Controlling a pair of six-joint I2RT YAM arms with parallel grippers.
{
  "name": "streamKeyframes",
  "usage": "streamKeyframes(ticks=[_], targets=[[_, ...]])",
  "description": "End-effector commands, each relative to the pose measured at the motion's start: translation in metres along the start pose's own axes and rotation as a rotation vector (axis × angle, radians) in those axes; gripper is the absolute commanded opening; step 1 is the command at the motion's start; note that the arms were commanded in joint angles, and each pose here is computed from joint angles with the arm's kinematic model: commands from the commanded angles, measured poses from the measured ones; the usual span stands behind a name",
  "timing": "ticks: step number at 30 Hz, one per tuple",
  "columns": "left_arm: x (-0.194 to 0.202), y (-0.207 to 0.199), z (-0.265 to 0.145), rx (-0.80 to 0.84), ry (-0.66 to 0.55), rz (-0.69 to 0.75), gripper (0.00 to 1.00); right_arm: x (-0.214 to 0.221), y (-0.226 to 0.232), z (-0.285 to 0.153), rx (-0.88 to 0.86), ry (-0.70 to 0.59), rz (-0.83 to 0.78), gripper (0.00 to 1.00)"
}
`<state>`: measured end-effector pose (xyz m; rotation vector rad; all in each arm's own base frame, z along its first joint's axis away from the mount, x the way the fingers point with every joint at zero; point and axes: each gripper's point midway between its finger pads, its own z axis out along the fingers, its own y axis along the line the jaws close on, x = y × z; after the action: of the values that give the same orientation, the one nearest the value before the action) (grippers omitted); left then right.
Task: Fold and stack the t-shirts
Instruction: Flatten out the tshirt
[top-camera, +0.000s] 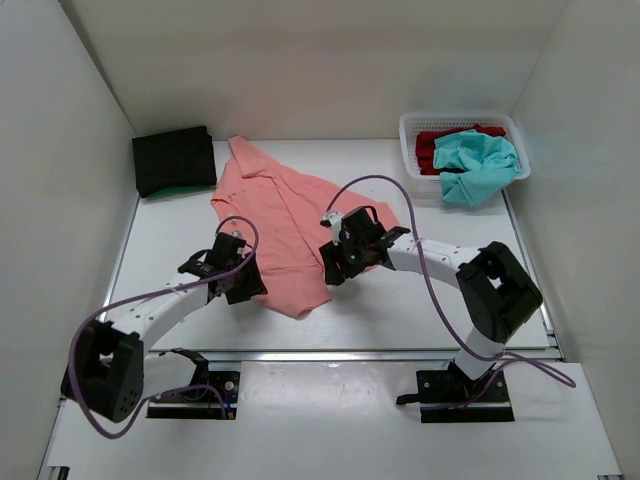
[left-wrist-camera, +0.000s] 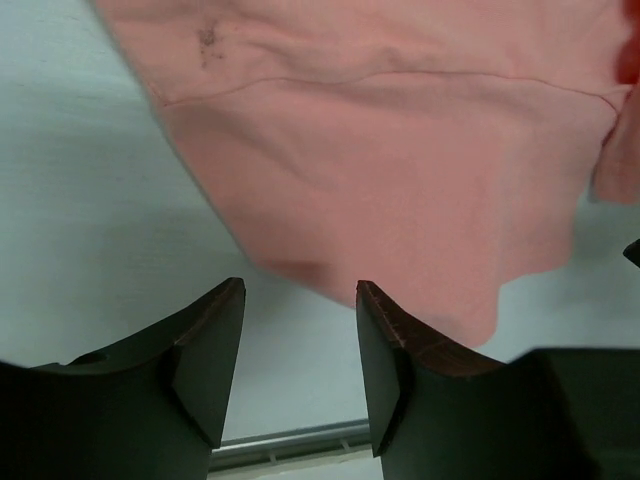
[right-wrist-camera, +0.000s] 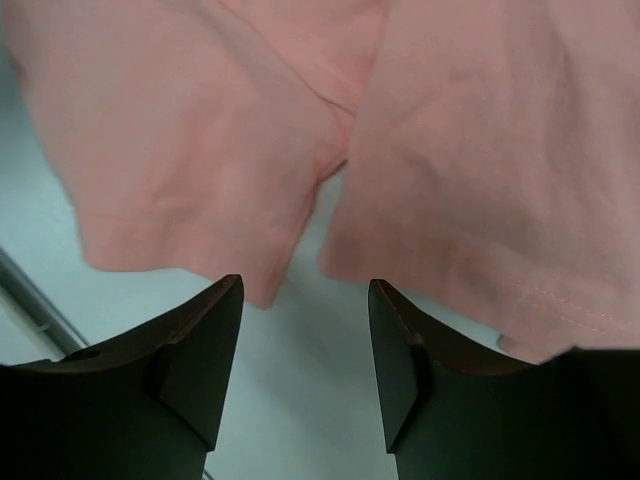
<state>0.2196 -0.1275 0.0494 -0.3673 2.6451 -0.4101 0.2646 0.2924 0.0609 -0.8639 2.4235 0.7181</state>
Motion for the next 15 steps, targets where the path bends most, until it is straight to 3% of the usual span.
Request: streamKeyframes(ticks=[1,3,6,8,9,10,11,12,15], targets=[[-0.002,-0.011,0.015,0.02,0.007,-0.006,0.6,-0.001,-0.019,0.01,0.096,-0.017,0.008,0.52],[0.003,-0.014,0.023,0.013,0.019,0.022,0.65,0.011,-0.021,0.02,0.106,0.025,0.007,0.55],[0.002,-0.022,0.031,0.006,0.019,0.063,0.63,0.013,-0.021,0.031,0.124,0.054,-0.002,0.56],[0.005,-0.024,0.038,0.006,0.027,0.089,0.53,0.014,-0.014,0.034,0.109,0.071,-0.022,0.31],[0.005,-0.024,0.043,0.004,0.039,0.087,0.47,0.015,-0.012,0.035,0.105,0.077,-0.024,0.24],[0.011,-0.022,0.048,0.003,0.076,0.088,0.23,0.017,-0.009,0.035,0.082,0.086,-0.019,0.01],[0.015,-0.018,0.049,-0.009,0.1,0.096,0.1,0.009,0.002,0.031,0.05,0.075,-0.025,0.0],[0.011,-0.015,0.049,-0.03,0.102,0.091,0.04,0.004,0.003,0.025,0.041,0.072,-0.018,0.0],[0.016,0.001,0.036,-0.097,0.133,0.13,0.0,0.009,0.027,-0.01,-0.071,0.19,0.036,0.0]])
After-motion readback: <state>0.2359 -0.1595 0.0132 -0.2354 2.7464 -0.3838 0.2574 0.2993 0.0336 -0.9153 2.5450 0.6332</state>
